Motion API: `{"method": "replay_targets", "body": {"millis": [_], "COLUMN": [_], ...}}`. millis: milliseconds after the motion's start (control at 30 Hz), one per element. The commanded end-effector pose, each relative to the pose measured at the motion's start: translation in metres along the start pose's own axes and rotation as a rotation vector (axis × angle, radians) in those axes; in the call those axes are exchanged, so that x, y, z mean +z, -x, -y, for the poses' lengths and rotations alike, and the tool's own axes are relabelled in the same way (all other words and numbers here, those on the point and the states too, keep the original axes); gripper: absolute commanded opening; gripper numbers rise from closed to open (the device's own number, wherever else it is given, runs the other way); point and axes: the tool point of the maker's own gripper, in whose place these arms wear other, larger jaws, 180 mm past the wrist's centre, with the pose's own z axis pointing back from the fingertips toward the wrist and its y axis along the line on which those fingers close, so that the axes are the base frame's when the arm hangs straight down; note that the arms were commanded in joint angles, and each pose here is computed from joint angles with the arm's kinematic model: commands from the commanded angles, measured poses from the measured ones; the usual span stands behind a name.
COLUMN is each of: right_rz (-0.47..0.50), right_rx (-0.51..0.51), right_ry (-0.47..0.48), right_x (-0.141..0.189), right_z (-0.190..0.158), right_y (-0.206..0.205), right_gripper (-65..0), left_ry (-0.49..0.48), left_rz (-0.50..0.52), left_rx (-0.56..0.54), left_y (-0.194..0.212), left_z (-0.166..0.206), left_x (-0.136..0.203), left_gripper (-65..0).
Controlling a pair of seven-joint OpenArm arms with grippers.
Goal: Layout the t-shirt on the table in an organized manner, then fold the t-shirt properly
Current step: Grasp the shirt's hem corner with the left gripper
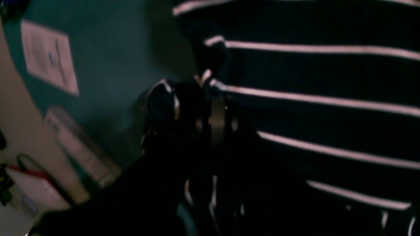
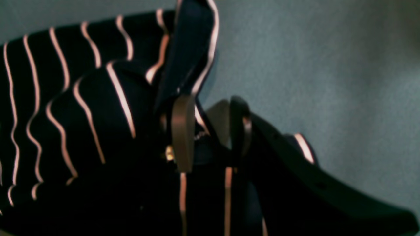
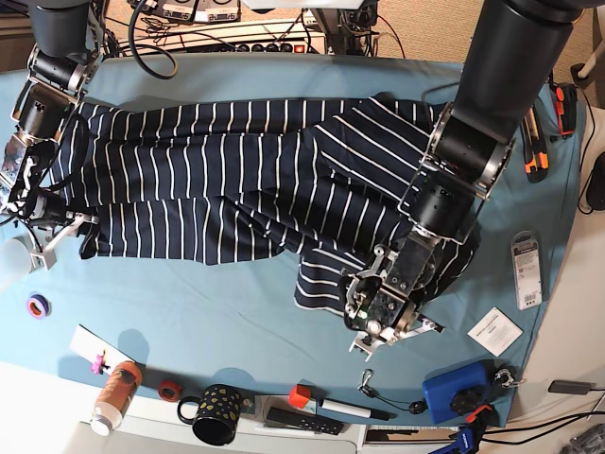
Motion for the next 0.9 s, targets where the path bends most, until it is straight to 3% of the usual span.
{"method": "replay_targets", "body": {"millis": [0, 267, 500, 667, 867], "right_rz": [0.069, 0.070, 0.082, 0.089, 0.089], "right_rx": [0.010, 0.012, 0.011, 0.011, 0.011], "right_ry": [0.016, 0.018, 0.018, 0.017, 0.018], "right_x": [0.012, 0.012, 0.012, 0.012, 0.012], "right_z": [0.008, 0.008, 0.008, 0.008, 0.008], "right_y": [-0.024, -0.024, -0.026, -0.027, -0.027], "right_gripper": [-46.3, -46.3, -46.3, -46.3, -46.3], "left_ry": [-0.035, -0.082, -0.044, -0.137, -0.247], "left_rz": [0.044, -0.049, -0.113, -0.103, -0.073], "left_rx": [0.009, 0.014, -0.016, -0.052, -0.055], "left_y": [-0.020, 0.019, 0.061, 0.061, 0.035], "left_z": [-0.018, -0.032, -0.005, -0.019, -0.049], "left_x": [0.019, -0.003, -0.030, -0.031, -0.010], "left_gripper": [-65.0, -65.0, -65.0, -65.0, -44.1]}}
